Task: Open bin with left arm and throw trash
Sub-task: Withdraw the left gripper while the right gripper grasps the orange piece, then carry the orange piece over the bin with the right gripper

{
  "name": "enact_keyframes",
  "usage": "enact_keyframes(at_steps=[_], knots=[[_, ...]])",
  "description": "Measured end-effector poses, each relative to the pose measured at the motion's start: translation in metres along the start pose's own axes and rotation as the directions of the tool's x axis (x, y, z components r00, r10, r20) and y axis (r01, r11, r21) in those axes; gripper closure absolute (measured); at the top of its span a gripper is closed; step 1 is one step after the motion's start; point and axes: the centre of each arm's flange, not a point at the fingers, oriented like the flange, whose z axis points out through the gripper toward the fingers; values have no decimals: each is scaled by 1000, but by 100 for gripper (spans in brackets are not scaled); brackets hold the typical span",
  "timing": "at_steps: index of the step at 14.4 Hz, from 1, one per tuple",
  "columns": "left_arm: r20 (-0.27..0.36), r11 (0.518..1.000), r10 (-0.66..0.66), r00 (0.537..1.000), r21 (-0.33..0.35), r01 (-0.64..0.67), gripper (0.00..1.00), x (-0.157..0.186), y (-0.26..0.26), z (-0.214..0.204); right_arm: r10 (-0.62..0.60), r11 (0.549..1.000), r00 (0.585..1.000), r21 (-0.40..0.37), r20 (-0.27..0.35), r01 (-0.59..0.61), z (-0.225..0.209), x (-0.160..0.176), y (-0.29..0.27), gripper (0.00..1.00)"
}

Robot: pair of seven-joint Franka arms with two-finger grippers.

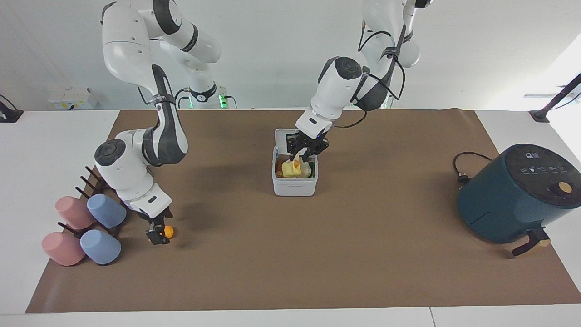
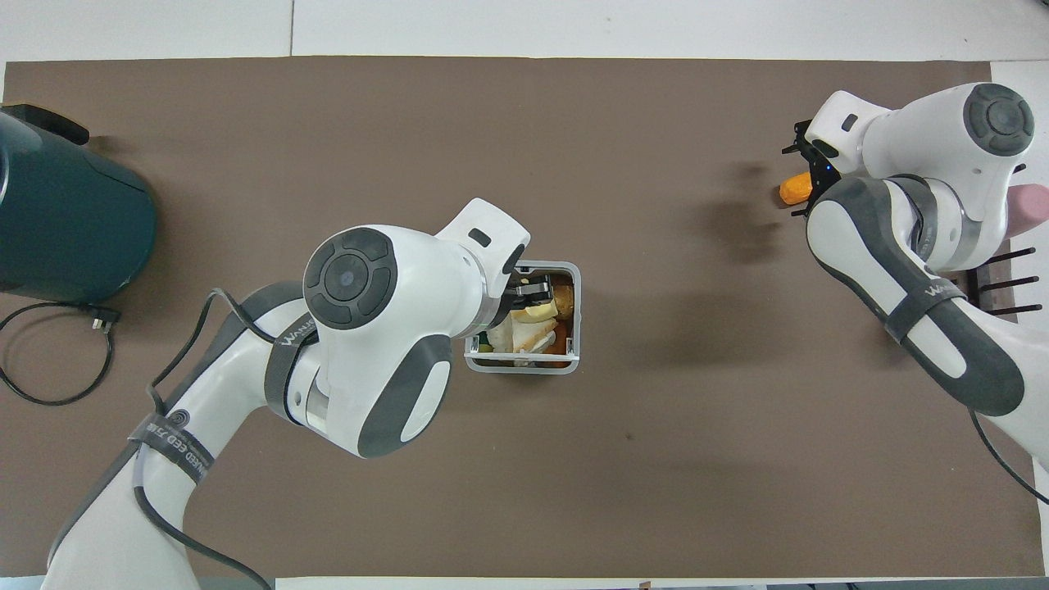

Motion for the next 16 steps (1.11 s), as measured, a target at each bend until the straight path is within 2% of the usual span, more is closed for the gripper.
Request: enact_keyframes(at_steps=[4, 8, 11, 15, 16], knots=[[24, 1000, -18, 1000, 19, 17, 0, 4, -11, -12, -48, 999, 999, -1, -8, 48, 15, 1, -1, 0], [33, 995, -14, 999, 99, 11, 0, 19, -58, -73, -100, 994, 995, -34, -1, 100, 18, 1, -2, 0], [37, 991, 36, 999, 129, -40, 0, 34, -108, -121, -110, 993, 994, -39, 2, 110, 21, -2, -4, 0], [31, 970, 123, 992, 206, -126, 0, 55, -186, -170, -108, 994, 994, -31, 0, 108, 24, -3, -8, 7], [36, 966, 139, 990, 215, -143, 0, 59, -203, -180, -105, 994, 994, -28, 0, 105, 25, -5, -9, 13]])
